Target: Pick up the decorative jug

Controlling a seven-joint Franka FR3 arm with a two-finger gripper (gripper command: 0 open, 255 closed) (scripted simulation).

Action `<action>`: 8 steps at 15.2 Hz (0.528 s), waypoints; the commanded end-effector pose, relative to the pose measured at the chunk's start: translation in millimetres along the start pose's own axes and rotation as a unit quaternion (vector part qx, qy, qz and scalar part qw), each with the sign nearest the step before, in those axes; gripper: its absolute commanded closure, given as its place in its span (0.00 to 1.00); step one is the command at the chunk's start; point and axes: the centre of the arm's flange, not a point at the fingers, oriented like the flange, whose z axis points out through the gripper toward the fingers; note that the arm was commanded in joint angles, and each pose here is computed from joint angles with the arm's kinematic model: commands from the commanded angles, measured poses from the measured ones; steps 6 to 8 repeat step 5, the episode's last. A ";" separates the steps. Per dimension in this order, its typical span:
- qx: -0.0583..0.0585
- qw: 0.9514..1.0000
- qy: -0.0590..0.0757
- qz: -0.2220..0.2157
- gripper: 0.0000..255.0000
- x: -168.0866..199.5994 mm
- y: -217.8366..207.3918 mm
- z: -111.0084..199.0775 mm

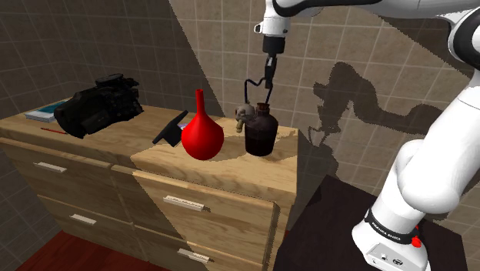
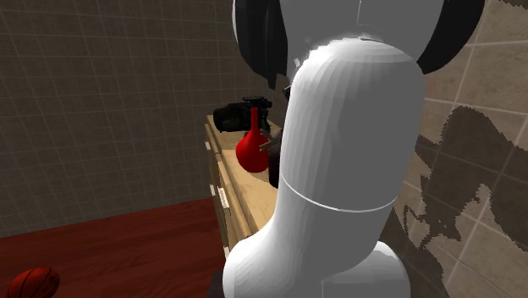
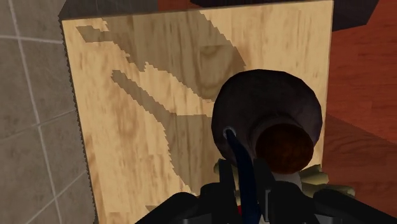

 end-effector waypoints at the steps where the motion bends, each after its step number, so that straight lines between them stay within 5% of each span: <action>1: -0.001 1.000 0.002 0.000 1.00 0.1 0.4 -15.0; 8: -0.001 1.000 0.002 0.000 1.00 0.4 0.3 -26.4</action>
